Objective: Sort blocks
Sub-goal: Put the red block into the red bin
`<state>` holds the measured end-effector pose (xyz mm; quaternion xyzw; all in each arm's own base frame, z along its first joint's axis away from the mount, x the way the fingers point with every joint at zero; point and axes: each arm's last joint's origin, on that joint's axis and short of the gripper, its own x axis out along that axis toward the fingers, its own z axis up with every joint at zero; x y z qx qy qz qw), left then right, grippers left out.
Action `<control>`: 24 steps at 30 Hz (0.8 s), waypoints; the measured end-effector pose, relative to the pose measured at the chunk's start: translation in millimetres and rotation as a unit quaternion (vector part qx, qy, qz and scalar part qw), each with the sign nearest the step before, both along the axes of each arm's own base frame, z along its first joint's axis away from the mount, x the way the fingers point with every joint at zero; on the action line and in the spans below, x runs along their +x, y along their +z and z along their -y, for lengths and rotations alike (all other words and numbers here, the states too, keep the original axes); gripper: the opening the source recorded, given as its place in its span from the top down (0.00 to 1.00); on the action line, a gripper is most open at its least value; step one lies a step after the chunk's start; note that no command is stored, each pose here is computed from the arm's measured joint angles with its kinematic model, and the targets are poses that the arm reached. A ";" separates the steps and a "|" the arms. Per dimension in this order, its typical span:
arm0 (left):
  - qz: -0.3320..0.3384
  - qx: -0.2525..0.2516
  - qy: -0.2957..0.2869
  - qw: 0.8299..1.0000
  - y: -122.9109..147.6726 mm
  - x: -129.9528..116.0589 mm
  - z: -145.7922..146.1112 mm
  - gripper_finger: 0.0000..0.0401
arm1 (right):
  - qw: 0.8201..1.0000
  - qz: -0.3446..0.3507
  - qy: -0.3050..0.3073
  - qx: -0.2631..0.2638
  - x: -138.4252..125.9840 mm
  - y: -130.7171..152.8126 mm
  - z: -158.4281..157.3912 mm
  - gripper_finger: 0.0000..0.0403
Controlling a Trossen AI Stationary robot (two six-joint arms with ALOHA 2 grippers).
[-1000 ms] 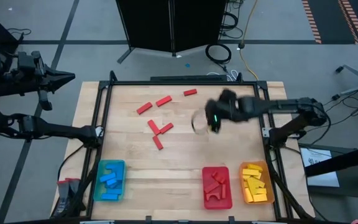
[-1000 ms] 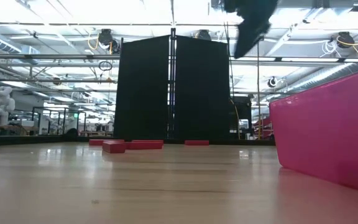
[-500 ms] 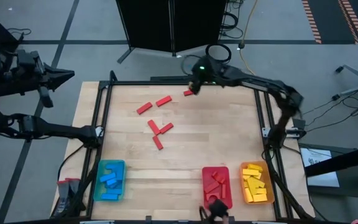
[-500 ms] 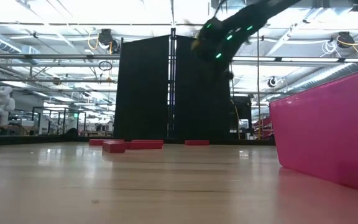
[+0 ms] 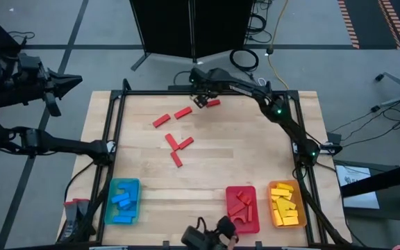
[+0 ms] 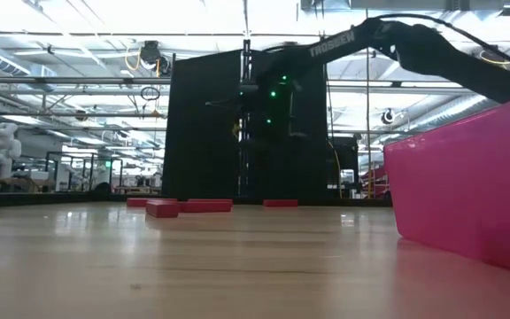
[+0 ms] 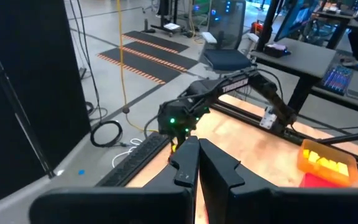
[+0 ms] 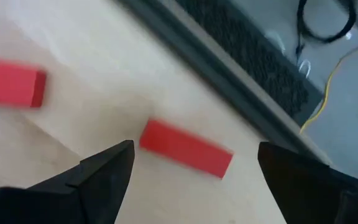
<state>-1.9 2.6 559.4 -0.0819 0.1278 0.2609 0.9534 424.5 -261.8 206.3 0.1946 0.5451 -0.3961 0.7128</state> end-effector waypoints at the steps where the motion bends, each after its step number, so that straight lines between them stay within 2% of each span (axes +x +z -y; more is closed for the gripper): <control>1: 0.000 0.000 0.000 1.000 0.0 0.0 0.0 0.96 | 1.000 -0.010 0.000 0.008 -0.4 -2.8 -0.6 0.16; 3: -0.001 0.001 0.001 1.000 0.0 0.0 -0.1 0.96 | 1.000 -0.016 -0.018 0.019 -1.9 -5.8 -1.3 0.16; 10: -0.009 0.017 0.004 1.000 0.0 -0.3 -0.5 0.96 | 0.987 0.051 -0.140 0.063 -7.0 -5.8 9.7 0.16; 15: -0.008 0.015 0.005 1.000 0.0 -0.3 -0.5 0.96 | 0.976 0.073 -0.186 0.085 -11.6 -6.0 17.0 0.16; 20: -0.008 0.014 0.005 1.000 0.0 -0.3 -0.5 0.96 | 0.973 0.081 -0.197 0.087 -12.4 -5.8 19.9 0.16; 24: -0.008 0.014 0.005 1.000 0.0 -0.3 -0.5 0.96 | 0.971 0.091 -0.185 0.122 -10.0 -11.7 19.6 0.16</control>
